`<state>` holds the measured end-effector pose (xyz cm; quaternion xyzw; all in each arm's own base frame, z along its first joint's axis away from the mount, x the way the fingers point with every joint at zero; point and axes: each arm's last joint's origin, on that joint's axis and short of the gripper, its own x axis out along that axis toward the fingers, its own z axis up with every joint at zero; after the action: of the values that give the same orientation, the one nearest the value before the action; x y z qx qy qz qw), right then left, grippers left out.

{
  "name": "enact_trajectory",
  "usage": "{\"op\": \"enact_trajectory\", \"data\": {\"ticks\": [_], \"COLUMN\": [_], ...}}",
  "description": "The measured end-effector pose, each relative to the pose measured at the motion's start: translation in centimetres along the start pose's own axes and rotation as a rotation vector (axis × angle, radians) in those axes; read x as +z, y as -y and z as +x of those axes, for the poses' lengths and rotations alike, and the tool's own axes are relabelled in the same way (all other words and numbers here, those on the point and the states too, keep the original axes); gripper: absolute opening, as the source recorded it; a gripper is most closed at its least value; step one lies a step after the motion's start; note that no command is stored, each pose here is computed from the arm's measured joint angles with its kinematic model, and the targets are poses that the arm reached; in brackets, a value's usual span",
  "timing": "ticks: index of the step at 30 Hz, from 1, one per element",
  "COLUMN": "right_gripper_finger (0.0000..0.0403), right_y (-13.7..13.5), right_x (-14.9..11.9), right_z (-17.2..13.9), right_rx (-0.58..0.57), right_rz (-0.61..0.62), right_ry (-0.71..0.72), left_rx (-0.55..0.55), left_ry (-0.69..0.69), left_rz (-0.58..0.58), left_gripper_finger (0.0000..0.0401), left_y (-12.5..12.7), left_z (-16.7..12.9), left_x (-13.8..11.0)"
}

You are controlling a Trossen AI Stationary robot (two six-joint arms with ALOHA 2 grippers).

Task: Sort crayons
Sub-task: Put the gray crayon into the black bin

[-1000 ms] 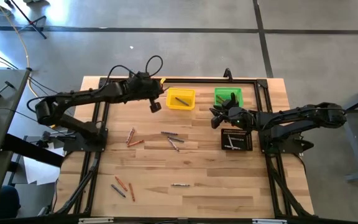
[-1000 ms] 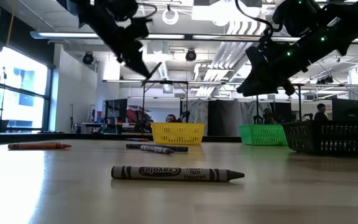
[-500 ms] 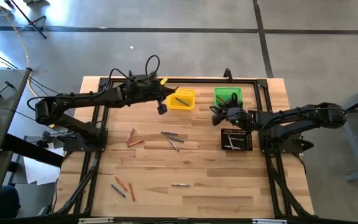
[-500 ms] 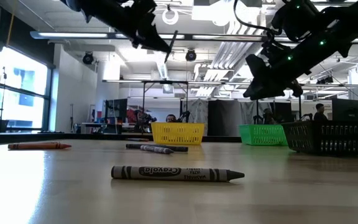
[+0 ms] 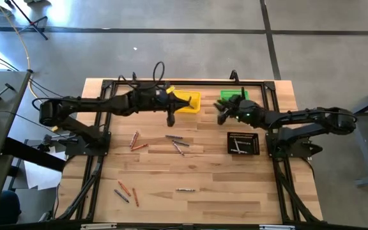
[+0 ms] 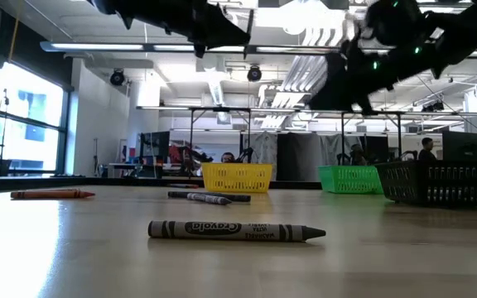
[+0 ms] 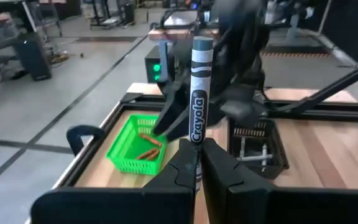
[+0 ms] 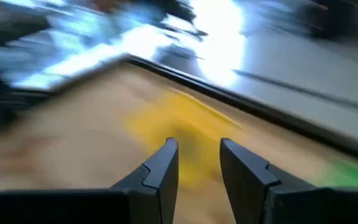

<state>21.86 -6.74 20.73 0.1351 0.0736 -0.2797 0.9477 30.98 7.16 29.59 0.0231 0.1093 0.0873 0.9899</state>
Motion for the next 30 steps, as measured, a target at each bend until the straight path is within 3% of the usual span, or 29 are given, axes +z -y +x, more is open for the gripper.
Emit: {"op": "enact_trajectory", "data": {"ticks": [4,12,17,30], "right_gripper_finger": [0.0112,0.0112,0.0112,0.0112], "right_y": [-1.2,-2.4,-3.5,-3.6], "right_x": [2.8,3.5,3.4,3.7], "right_z": [-1.6,-3.1,-3.6,-3.7], "right_rx": [0.317,0.512,0.553,0.471], "right_rz": [-0.032,0.007,-0.01,-0.007], "right_ry": [0.174,0.184,0.205,0.265], "left_rx": [0.046,0.002,-0.022,-0.056], "left_ry": [-0.011,0.125,0.169,0.216], "left_rz": [-0.029,-0.015,-0.006,0.014], "left_gripper_finger": [0.0,0.0,0.0,0.0], "left_y": [1.0,3.1,4.1,5.2], "left_z": [1.2,3.2,4.1,4.5], "left_x": [-0.8,-1.0,-1.4,-1.4]}}
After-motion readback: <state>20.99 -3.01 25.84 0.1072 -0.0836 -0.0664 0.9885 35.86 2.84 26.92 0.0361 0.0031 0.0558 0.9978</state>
